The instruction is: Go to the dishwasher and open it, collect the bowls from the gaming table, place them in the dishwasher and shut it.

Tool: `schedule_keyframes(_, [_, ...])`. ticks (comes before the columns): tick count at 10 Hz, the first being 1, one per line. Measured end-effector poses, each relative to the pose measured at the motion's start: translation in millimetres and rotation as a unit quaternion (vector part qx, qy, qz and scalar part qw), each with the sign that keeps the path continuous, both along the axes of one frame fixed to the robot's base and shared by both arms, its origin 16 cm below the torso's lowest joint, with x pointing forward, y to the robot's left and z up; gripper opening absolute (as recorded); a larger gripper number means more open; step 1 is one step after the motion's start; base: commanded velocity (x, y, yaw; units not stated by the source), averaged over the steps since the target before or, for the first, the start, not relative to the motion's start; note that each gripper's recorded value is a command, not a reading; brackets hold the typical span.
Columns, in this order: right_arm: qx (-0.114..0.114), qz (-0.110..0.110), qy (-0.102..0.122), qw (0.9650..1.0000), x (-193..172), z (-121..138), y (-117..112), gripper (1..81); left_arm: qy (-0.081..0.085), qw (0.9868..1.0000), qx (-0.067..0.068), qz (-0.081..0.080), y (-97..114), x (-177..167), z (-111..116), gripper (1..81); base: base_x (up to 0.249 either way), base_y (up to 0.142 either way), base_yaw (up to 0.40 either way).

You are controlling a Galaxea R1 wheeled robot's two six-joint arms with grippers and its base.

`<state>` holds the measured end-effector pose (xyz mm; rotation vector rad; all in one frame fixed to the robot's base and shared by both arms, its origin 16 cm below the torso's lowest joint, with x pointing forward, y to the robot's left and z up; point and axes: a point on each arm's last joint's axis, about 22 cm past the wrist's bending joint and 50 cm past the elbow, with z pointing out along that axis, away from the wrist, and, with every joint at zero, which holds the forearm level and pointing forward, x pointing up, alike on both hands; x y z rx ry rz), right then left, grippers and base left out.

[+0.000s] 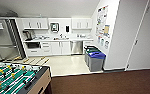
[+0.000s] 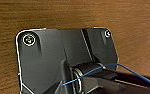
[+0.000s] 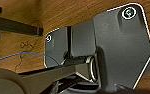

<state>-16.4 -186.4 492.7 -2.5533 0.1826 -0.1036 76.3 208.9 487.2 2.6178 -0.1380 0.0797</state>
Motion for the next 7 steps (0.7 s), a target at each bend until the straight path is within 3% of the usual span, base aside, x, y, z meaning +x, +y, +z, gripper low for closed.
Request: schedule_keyframes(7, [-0.001, 0.000, -0.002, 1.0000, 4.2, 0.0, -1.9, 81.1, -0.003, 1.0000, 0.001, 0.002, 1.4, 1.8, -0.4, 81.1, 0.158, 0.000, 0.000])
